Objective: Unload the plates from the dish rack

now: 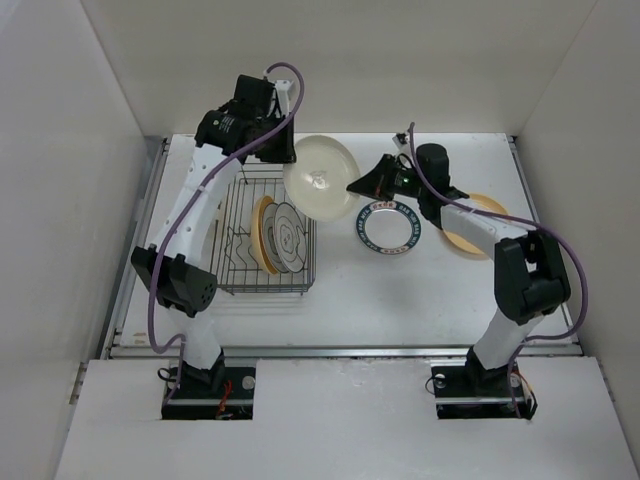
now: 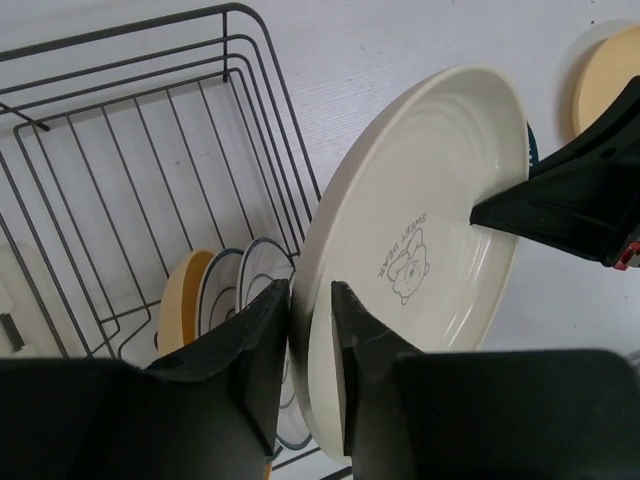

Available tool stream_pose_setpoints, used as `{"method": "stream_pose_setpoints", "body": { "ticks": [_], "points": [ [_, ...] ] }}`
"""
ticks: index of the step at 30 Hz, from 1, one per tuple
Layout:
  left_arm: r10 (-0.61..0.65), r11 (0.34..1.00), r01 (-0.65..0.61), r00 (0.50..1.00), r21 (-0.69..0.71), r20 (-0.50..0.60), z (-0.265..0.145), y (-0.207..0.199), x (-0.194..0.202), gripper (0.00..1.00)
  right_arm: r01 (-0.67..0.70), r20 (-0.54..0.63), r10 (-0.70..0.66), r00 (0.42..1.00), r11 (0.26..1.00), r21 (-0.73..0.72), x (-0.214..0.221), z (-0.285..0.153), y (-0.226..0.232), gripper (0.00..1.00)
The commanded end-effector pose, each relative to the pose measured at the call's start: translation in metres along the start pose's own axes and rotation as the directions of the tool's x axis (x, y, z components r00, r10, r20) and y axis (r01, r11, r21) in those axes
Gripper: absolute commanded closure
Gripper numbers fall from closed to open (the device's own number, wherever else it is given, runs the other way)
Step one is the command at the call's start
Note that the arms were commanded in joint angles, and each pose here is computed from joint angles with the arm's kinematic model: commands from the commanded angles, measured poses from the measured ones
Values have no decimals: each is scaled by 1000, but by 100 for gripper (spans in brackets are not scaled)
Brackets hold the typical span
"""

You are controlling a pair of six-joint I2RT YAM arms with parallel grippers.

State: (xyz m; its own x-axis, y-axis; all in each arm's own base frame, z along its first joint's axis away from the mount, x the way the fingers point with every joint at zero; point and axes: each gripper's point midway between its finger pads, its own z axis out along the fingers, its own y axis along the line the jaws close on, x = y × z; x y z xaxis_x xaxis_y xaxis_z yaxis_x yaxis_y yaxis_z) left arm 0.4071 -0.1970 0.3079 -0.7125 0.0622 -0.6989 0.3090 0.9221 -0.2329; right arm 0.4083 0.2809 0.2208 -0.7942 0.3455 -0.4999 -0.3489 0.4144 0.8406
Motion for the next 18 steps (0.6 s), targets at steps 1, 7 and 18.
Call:
{"method": "stream_pose_setpoints", "body": {
  "ticks": [1, 7, 18],
  "points": [
    [2, 1000, -3, 999, 12, 52, -13, -6, -10, 77, 59, 41, -57, 998, 996, -63, -14, 5, 22, 100],
    [70, 984, -61, 997, -168, 45, -20, 24, -8, 0, -119, 243, 99, 965, 990, 70, -54, -40, -15, 100],
    [175, 870, -269, 952, -413, -252, -38, 87, 46, 0, -636, 752, 65, 657, 583, 506, -62, -247, -161, 100]
  ]
}}
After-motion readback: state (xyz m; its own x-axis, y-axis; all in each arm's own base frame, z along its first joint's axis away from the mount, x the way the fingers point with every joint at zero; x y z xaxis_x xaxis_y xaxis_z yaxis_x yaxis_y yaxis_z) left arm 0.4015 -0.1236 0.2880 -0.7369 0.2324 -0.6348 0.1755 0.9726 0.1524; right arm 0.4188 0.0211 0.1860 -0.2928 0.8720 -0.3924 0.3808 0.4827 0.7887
